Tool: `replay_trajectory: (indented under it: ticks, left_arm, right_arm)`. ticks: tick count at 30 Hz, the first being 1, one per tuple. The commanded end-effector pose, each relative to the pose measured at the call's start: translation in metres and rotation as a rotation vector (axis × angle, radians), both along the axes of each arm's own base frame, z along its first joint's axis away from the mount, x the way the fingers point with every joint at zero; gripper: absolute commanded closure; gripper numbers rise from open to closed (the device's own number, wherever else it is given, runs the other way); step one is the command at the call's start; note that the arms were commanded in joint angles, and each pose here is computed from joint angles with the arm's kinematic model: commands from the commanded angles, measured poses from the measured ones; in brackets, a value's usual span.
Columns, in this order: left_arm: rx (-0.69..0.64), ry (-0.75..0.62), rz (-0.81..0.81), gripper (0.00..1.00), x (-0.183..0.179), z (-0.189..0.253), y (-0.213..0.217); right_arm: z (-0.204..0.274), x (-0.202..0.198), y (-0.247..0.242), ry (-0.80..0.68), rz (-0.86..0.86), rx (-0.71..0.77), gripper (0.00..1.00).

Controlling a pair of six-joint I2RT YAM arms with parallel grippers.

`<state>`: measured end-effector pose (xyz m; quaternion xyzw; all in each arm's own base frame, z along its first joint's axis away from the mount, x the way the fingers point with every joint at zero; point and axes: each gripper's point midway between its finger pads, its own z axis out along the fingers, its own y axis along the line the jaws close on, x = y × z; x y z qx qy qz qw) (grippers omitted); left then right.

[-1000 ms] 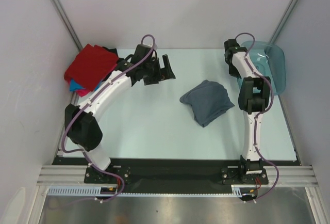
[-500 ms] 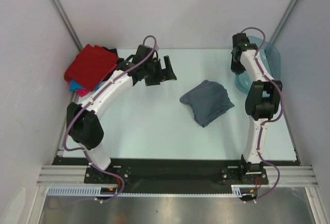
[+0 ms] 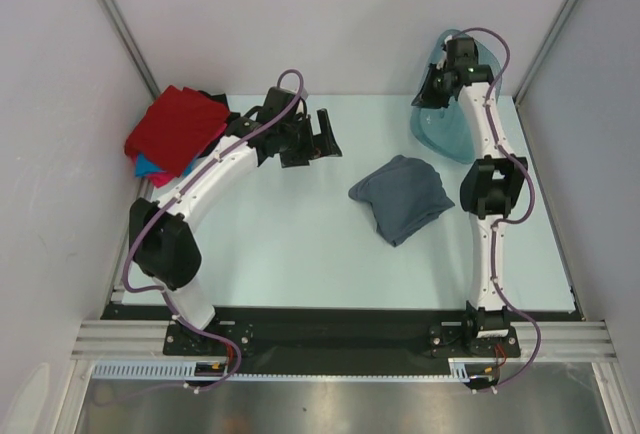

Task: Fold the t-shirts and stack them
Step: Flatten the tshirt out

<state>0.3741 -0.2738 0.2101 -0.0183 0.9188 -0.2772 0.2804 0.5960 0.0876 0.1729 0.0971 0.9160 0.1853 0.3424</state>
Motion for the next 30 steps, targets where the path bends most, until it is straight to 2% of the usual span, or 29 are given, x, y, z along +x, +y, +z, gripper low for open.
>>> replay_trajectory:
  ticks: [1,7,9,12,17,19,21,28,30]
  left_arm:
    - [-0.007,-0.073,0.006,0.0,-0.001,0.027,0.005]
    - [-0.011,-0.063,-0.013,0.0,0.002,0.024,-0.001]
    - [-0.022,-0.062,-0.022,0.0,0.006,0.025,-0.007]
    - [-0.03,-0.063,-0.035,0.0,0.008,0.027,-0.013]
    - [-0.035,-0.068,-0.049,0.0,0.007,0.028,-0.018]
    - [-0.036,-0.069,-0.053,0.0,0.007,0.028,-0.018]
    - [-0.041,-0.074,-0.057,0.0,0.007,0.03,-0.019]
    - [-0.041,-0.075,-0.064,0.0,0.006,0.03,-0.02]
    - [-0.046,-0.08,-0.066,0.0,0.006,0.032,-0.02]
  right_arm:
    - [-0.003,0.003,0.032,-0.074,0.175,0.063,1.0]
    - [-0.053,-0.048,0.033,0.113,0.278,-0.131,1.0]
    - [-0.043,-0.05,0.023,0.089,0.239,-0.176,1.0]
    - [-0.036,-0.057,0.007,0.101,0.193,-0.246,0.94]
    - [-0.022,-0.064,-0.016,0.1,0.107,-0.311,0.65]
    - [-0.018,-0.067,-0.024,0.108,0.075,-0.334,0.5]
    - [-0.017,-0.072,-0.035,0.132,0.028,-0.377,0.42]
    - [0.012,-0.089,-0.041,0.105,-0.014,-0.447,0.37]
    - [0.036,-0.095,-0.025,0.053,0.02,-0.377,0.37]
